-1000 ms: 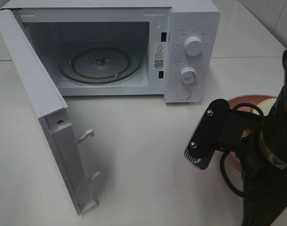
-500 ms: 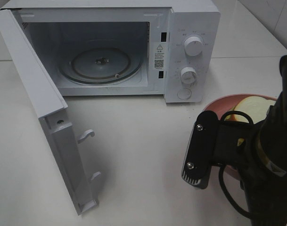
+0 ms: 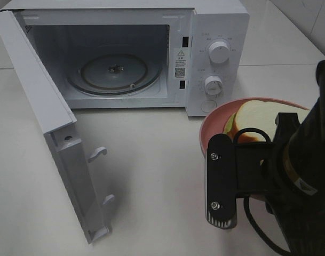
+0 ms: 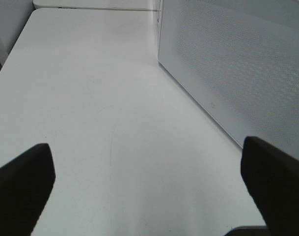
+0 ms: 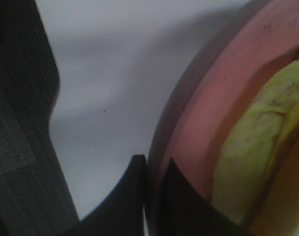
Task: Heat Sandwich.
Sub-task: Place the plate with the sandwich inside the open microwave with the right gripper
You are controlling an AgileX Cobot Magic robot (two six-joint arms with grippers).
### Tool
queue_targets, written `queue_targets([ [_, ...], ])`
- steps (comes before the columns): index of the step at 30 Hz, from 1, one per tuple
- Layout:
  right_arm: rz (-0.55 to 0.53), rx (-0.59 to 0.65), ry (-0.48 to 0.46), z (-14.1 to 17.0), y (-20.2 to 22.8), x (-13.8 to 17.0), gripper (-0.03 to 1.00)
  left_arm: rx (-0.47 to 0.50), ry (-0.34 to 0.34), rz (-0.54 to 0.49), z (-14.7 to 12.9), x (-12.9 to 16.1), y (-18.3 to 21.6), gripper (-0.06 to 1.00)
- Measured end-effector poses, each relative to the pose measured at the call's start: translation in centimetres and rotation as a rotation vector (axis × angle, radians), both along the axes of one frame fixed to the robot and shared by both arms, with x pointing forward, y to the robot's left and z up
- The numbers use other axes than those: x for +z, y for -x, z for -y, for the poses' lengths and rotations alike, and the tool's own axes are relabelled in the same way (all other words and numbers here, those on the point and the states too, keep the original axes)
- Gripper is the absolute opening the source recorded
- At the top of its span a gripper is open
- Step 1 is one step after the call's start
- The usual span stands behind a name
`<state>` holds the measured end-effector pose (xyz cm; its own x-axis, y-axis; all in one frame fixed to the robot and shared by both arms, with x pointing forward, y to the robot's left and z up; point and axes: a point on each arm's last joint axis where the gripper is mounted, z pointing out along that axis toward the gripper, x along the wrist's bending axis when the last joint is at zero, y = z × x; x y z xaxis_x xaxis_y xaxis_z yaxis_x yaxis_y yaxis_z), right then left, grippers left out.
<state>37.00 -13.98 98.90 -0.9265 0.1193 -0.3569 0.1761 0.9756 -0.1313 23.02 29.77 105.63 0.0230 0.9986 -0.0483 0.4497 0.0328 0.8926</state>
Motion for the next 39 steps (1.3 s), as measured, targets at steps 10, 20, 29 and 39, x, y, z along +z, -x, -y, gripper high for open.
queue_targets([
  [10, 0.004, 0.238, -0.03, -1.0, -0.3, 0.0, 0.04, 0.0, 0.0, 0.0, 0.0, 0.0, 0.0, 0.98],
  [20, 0.015, 0.456, -0.026, -1.7, -0.5, 0.0, 0.04, 0.0, 0.0, 0.0, 0.0, 0.0, 0.0, 0.98],
  [29, 0.026, 0.626, 0.008, -2.1, -0.6, 0.0, 0.04, 0.0, 0.0, 0.0, 0.0, 0.0, 0.0, 0.98],
  [39, 0.028, 0.665, 0.004, -2.0, -0.9, 0.0, 0.04, 0.0, 0.0, 0.0, 0.0, 0.0, 0.0, 0.98],
])
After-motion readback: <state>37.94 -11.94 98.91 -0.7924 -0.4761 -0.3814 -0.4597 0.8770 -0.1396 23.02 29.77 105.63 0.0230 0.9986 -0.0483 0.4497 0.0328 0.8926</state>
